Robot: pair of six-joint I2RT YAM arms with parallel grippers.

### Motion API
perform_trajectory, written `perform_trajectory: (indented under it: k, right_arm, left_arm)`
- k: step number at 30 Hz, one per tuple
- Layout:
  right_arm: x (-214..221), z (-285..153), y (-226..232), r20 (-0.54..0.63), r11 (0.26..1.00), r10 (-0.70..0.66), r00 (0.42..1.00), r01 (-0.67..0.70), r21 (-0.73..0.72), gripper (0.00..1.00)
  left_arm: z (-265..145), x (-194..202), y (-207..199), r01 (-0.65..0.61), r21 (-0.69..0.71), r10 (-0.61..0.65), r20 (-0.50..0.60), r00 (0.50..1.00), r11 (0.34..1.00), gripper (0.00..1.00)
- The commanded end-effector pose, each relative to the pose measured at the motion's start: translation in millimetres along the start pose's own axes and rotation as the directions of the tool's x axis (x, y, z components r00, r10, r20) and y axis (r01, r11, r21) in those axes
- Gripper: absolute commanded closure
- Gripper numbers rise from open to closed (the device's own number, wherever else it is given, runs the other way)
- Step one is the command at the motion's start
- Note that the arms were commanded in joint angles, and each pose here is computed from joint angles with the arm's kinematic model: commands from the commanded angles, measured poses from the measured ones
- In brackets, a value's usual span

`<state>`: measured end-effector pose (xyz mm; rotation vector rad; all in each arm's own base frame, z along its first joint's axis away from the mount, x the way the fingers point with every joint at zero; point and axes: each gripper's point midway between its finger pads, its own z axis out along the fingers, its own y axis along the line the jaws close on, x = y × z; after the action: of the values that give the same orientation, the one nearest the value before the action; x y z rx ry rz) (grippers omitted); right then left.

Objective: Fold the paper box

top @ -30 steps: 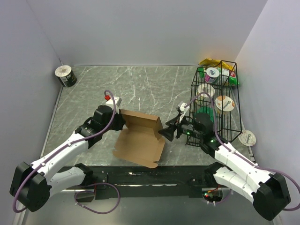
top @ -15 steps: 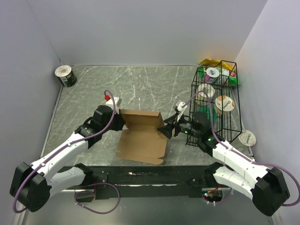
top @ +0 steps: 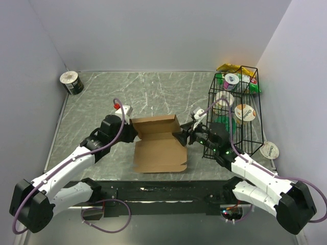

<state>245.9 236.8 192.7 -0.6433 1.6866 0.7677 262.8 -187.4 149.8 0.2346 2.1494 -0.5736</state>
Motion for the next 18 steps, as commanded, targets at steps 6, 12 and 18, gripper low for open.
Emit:
perform_trajectory:
  k: [6,12,18]
  right_arm:
    - [-33,15,-39,0.14,0.974,-0.055,0.989,0.022,0.224,0.37]
    - [-28,30,-45,0.153,0.969,-0.068,0.986,0.028,0.247,0.45]
    - [-24,40,-52,0.137,0.959,-0.074,0.988,0.033,0.28,0.5]
  left_arm:
    - [-3,-14,-24,-0.033,0.073,0.03,0.04,0.999,0.997,0.99]
    - [-1,-10,-22,-0.043,0.052,0.042,0.022,0.999,0.998,0.99]
    - [1,-9,-21,-0.05,0.041,0.049,0.018,0.999,0.998,0.99]
